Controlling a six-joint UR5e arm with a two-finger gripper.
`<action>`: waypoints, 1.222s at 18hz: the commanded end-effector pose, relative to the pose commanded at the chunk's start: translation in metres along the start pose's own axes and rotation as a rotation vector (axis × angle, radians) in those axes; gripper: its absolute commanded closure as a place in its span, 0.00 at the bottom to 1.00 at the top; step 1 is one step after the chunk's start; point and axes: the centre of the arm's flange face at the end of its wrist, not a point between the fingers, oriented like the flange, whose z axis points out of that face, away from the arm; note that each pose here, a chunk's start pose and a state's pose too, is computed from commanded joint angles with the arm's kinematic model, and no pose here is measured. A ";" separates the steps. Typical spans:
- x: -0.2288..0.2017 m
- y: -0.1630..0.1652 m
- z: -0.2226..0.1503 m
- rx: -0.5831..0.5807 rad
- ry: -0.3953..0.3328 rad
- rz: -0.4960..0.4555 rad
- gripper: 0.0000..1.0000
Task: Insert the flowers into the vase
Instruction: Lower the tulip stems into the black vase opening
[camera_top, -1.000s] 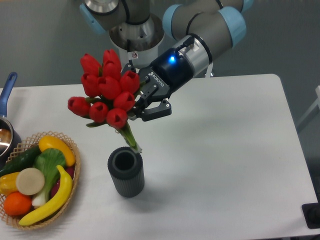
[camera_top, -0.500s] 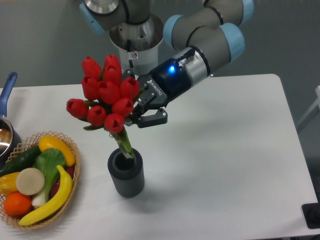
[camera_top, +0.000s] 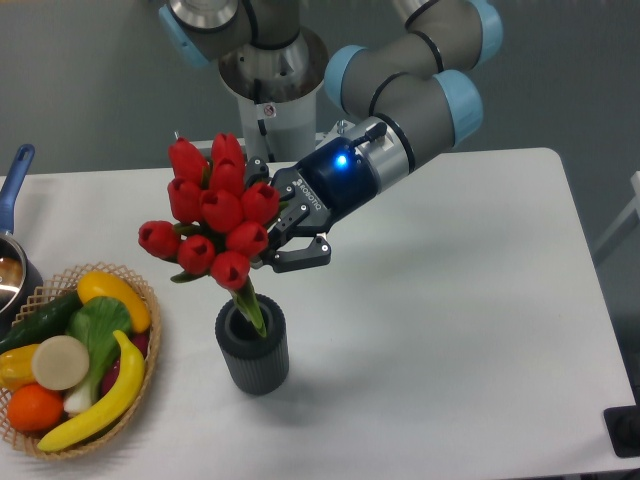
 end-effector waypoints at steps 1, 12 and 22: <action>-0.001 0.002 0.000 0.000 0.000 -0.005 0.63; -0.016 0.037 0.006 0.013 0.016 -0.073 0.61; -0.013 0.085 -0.004 0.011 -0.002 -0.140 0.61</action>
